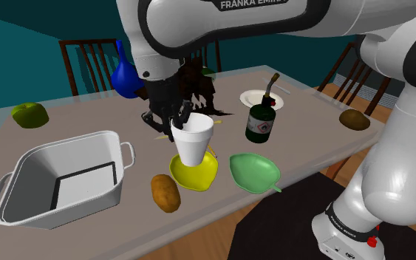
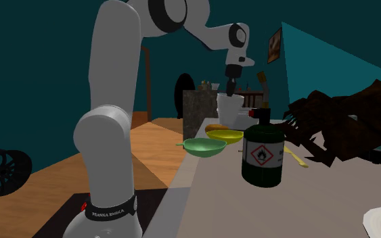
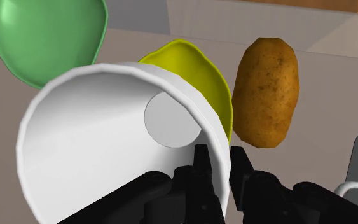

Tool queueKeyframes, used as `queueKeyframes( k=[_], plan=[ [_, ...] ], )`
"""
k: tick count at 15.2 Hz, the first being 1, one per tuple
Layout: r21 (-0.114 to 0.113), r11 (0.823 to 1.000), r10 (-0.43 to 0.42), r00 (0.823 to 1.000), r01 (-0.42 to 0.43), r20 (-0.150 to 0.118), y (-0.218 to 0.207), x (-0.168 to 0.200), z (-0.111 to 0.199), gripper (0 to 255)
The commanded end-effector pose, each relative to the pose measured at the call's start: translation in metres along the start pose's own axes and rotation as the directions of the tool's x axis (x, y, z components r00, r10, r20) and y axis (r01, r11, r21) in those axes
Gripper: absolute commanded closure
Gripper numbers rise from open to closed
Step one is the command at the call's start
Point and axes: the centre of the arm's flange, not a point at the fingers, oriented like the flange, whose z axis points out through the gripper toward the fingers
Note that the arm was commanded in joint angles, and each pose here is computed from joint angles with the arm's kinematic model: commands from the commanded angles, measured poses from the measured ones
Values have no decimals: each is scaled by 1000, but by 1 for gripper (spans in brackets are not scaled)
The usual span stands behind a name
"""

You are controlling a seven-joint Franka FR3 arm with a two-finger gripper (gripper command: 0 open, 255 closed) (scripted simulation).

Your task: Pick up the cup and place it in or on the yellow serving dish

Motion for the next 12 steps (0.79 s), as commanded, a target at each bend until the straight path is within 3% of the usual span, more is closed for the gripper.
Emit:
queueKeyframes(
  k=[1, 7, 12],
  plan=[
    [1, 1000, 0, 1000, 0, -1, 0, 2, 12, 255],
    [1, 1000, 0, 1000, 0, -1, -2, 7, 45, 255],
    [1, 1000, 0, 1000, 0, -1, -2, 7, 45, 255]
  ],
)
